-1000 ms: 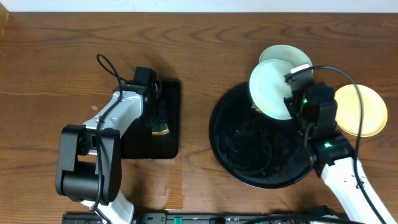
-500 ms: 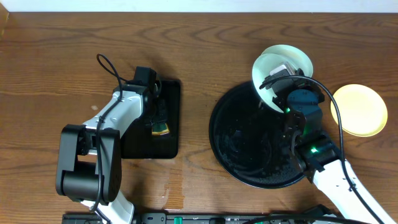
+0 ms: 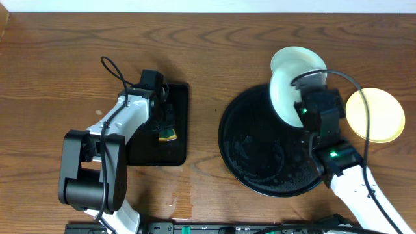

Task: Clean dirty plates on tray and stack at the side
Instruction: 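Lift the white plate with the right gripper and stack it on the yellow plate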

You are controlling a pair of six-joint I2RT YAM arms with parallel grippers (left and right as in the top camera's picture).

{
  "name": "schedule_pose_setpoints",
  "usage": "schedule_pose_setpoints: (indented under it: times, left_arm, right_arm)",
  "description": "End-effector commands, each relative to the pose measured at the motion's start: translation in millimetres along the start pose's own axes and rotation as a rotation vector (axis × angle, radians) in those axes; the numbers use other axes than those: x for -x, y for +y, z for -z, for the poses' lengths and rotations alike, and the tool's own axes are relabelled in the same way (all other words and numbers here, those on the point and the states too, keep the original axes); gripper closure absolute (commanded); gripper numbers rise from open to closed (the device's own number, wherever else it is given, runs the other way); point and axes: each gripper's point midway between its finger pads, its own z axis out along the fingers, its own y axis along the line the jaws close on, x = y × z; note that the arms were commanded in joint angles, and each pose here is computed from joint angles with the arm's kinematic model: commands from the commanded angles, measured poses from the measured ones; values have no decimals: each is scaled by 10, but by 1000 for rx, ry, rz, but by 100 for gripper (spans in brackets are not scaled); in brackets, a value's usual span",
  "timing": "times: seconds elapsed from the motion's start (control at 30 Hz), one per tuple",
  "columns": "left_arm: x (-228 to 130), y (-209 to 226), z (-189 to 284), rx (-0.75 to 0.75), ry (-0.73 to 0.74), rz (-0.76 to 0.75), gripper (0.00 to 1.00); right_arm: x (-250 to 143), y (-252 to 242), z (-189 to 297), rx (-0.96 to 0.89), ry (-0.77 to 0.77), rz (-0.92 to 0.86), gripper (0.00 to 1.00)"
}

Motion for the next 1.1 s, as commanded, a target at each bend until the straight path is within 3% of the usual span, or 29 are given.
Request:
schedule_pose_setpoints:
  times: [0.0, 0.13, 0.4, 0.63, 0.9, 1.07]
  left_arm:
    - [-53, 52, -11, 16, 14, 4, 65]
    - [-54, 52, -11, 16, 15, 4, 65]
    - [-55, 53, -11, 16, 15, 4, 65]
    - [-54, 52, -11, 16, 15, 4, 65]
    - [-67, 57, -11, 18, 20, 5, 65]
    - [-84, 62, -11, 20, 27, 6, 65]
  right_arm:
    - [-224, -63, -129, -9, 85, -283, 99]
    - [-498, -242, -267, -72, 172, -452, 99]
    - [-771, -778, -487, -126, 195, -761, 99]
    - [-1348, -1389, -584, -236, 262, -1032, 99]
    - [-2045, -1699, -816, -281, 378, -1183, 99]
    - [-2145, -1668, -1002, -208, 443, -1204, 99]
